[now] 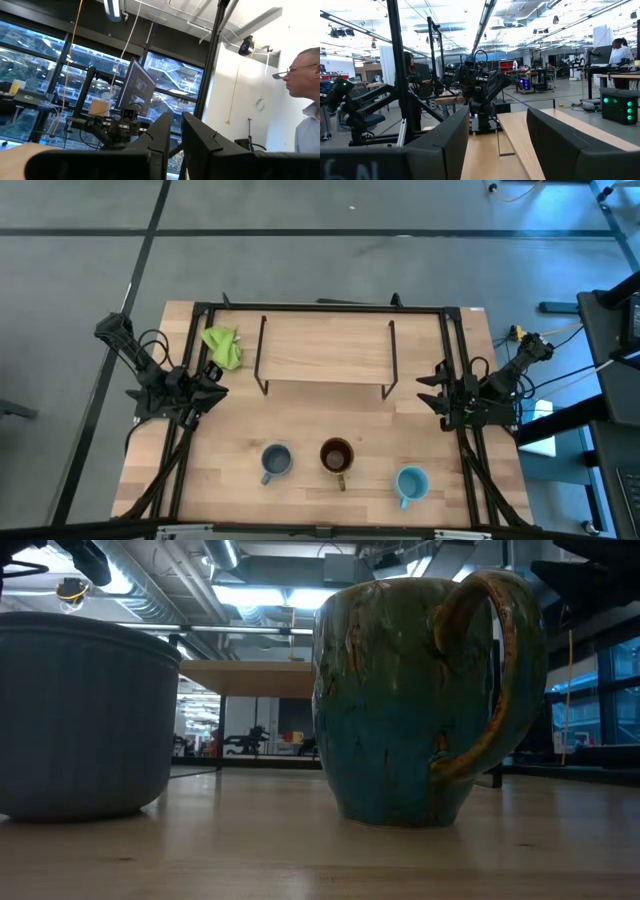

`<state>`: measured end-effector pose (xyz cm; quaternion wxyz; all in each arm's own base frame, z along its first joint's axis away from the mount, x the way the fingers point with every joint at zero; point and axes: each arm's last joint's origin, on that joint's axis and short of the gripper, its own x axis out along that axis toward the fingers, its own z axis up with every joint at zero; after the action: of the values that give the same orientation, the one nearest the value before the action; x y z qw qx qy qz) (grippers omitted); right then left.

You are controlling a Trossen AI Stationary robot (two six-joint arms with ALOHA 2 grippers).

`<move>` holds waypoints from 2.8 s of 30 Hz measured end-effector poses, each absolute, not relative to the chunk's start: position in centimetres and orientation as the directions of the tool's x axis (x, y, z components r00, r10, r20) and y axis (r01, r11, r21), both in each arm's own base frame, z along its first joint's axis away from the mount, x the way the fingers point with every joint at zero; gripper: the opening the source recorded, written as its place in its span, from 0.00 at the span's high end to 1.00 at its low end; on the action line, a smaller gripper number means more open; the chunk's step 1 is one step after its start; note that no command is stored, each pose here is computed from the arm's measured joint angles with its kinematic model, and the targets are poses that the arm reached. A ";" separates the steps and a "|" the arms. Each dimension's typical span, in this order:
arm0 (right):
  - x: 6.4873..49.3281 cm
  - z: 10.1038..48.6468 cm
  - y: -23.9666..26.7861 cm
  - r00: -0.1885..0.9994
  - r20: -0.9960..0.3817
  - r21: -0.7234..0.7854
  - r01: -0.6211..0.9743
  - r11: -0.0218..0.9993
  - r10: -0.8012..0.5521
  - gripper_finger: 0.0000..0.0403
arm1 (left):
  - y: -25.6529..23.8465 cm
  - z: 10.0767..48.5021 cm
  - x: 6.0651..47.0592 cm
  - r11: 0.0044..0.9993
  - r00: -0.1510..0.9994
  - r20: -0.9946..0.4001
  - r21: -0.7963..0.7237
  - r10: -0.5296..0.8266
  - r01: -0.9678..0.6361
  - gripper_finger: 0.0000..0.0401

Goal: Stack small to large cups/mugs on shelf
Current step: Put the gold mug on the shelf

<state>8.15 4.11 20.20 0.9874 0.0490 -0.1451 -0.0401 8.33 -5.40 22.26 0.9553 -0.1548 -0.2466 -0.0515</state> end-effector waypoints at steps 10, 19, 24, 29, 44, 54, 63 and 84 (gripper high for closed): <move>8.1 20.2 4.1 0.955 0.283 0.109 0.065 0.992 -0.094 0.50 | -5.4 22.3 8.3 0.947 0.873 0.487 -0.270 -0.022 0.174 0.90; 6.9 26.4 2.6 0.890 0.402 0.139 0.172 0.975 -0.215 0.50 | -5.4 22.3 8.3 0.938 0.872 0.488 -0.290 -0.024 0.188 0.90; 7.7 32.3 3.1 0.974 0.138 -0.222 0.208 0.952 -0.181 0.50 | -5.4 22.3 8.3 0.929 0.872 0.488 -0.313 -0.023 0.199 0.90; 10.8 34.9 5.3 0.942 -0.200 -0.371 0.182 0.910 -0.270 0.50 | -5.4 22.3 8.3 0.929 0.873 0.488 -0.313 -0.022 0.199 0.90; 19.8 38.4 11.0 0.315 -0.945 -0.063 0.072 0.995 -0.083 0.50 | -5.7 21.7 8.6 0.942 0.898 0.438 -0.276 -0.051 0.189 0.90; 27.6 43.0 13.3 0.628 -0.753 0.347 0.124 0.930 0.198 0.50 | -5.6 22.4 8.3 0.852 0.853 0.513 -0.403 -0.091 0.333 0.90; 29.3 48.6 9.5 0.841 -0.523 0.417 0.112 0.902 0.137 0.50 | -5.5 22.5 8.2 0.846 0.844 0.529 -0.406 -0.089 0.344 0.90; 39.7 39.2 7.3 0.715 -0.697 0.430 0.365 0.826 0.047 0.50 | -5.6 22.0 8.5 0.883 0.882 0.468 -0.385 -0.064 0.268 0.90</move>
<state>39.67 7.29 39.19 0.8824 0.2811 0.3664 -0.0902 8.48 -5.64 21.97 0.9435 -0.2251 -0.2268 -0.0878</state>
